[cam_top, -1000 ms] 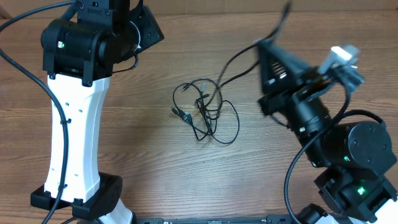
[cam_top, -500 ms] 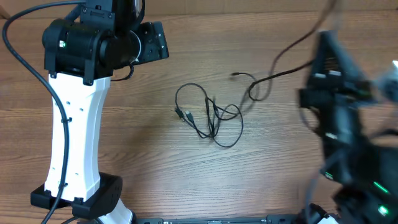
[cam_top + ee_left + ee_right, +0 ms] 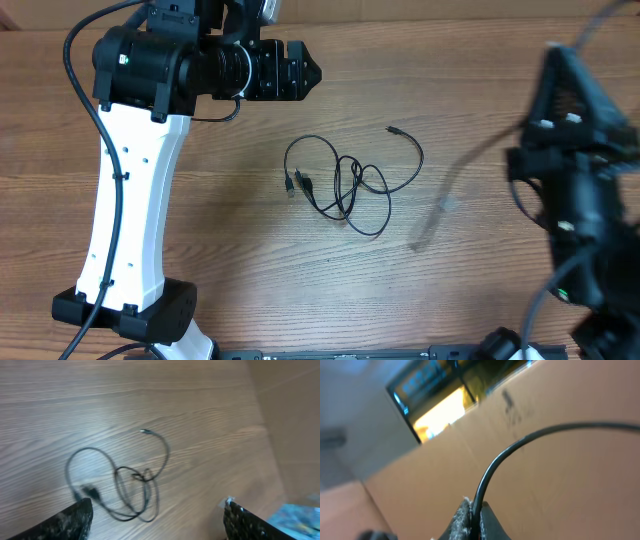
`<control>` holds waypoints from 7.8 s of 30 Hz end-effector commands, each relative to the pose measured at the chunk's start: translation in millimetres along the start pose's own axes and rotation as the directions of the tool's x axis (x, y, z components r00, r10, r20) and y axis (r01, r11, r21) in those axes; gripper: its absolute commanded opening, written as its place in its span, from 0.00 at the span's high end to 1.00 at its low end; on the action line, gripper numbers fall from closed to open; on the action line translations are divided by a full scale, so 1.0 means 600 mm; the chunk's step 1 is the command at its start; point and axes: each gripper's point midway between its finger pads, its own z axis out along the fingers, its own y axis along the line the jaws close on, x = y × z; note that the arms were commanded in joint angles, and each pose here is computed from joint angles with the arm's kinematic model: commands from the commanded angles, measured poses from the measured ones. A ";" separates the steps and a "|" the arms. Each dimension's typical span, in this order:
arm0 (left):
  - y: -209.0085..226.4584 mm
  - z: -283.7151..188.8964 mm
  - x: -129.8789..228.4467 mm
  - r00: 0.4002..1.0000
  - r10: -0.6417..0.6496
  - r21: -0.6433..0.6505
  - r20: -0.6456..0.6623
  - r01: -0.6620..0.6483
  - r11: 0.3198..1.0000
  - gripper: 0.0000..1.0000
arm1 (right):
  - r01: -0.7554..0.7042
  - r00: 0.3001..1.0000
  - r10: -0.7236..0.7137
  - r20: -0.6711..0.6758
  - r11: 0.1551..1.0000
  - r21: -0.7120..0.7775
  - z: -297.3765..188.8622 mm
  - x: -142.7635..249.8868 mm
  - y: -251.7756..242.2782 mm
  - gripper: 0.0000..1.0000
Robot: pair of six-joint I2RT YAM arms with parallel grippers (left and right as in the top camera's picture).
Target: Untangle cables
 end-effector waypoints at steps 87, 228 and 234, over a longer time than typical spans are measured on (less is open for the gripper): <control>0.049 -0.276 -0.191 0.735 -0.520 0.368 0.435 0.382 0.848 0.96 | 0.041 0.493 0.031 -0.869 0.997 0.060 0.036 0.543 -0.049 0.00; 0.675 0.272 0.191 0.872 -0.301 -0.530 -0.386 0.058 0.846 0.92 | 0.451 0.630 0.180 -0.756 0.708 0.544 0.023 0.423 -0.377 0.00; 0.688 0.277 0.135 0.915 -0.328 -0.567 -0.233 0.147 0.811 0.96 | 0.451 0.630 0.180 -0.756 0.708 0.544 0.023 0.423 -0.377 0.00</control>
